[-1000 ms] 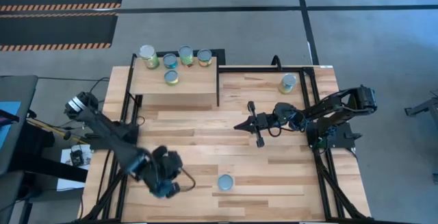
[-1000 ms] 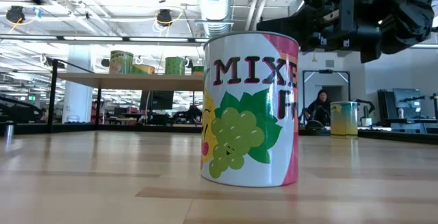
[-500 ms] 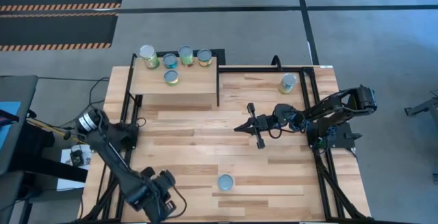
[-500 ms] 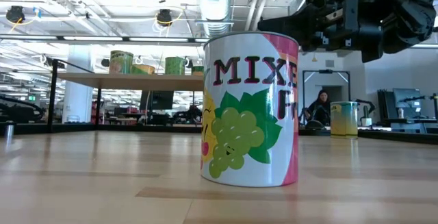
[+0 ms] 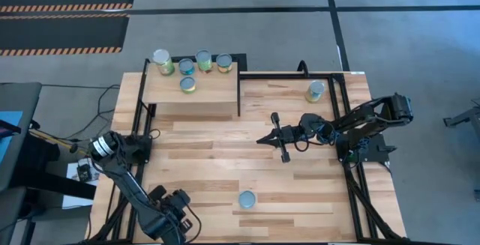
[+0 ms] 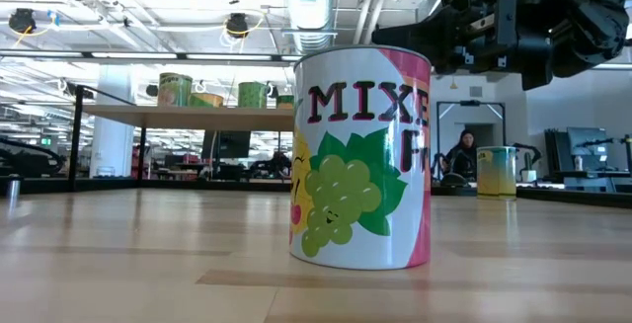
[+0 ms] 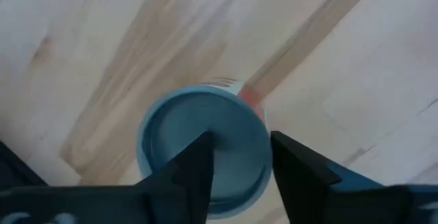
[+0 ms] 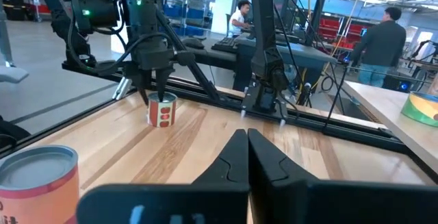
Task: Pick and place cans onto a shelf
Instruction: Put the canned tomatoes on the shelf
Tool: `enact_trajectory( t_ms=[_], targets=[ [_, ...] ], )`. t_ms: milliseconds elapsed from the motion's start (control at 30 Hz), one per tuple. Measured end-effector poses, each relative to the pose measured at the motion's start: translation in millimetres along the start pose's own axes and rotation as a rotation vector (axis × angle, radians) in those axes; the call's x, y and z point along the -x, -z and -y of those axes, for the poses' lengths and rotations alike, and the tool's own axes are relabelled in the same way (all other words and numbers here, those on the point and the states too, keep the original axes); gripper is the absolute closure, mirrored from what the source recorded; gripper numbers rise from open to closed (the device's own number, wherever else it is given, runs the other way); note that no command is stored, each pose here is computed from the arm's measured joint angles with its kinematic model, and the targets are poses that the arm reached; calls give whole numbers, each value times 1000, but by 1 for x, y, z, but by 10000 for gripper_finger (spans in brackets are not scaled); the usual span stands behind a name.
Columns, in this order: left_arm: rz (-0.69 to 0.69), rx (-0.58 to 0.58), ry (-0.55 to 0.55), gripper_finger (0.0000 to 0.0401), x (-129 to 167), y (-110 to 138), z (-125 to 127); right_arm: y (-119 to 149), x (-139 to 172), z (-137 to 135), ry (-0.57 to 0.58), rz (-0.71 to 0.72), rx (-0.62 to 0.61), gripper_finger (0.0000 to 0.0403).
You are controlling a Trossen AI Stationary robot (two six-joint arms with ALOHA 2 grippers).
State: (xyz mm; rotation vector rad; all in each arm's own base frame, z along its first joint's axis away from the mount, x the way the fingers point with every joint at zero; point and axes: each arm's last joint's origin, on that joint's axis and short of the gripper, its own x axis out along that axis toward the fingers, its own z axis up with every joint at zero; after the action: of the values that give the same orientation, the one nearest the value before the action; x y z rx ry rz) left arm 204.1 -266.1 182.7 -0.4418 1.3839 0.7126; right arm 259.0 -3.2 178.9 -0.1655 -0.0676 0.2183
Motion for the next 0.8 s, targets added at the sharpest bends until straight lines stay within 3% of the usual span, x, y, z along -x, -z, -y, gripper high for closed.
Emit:
enact_trajectory(
  t_ms=[200, 333, 567, 800],
  targets=[
    [26, -50, 26, 377, 5, -7, 0, 0, 0, 0, 0, 0, 6, 395],
    [120, -54, 110, 393, 30, -35, -11, 0, 0, 0, 1, 1, 7, 395],
    [358, -113, 172, 399, 75, -127, -59, 0, 0, 0, 1, 0, 9, 394],
    [489, -226, 162, 400, 87, -230, -121, 2, 2, 7, 26, -11, 0, 394]
  ],
)
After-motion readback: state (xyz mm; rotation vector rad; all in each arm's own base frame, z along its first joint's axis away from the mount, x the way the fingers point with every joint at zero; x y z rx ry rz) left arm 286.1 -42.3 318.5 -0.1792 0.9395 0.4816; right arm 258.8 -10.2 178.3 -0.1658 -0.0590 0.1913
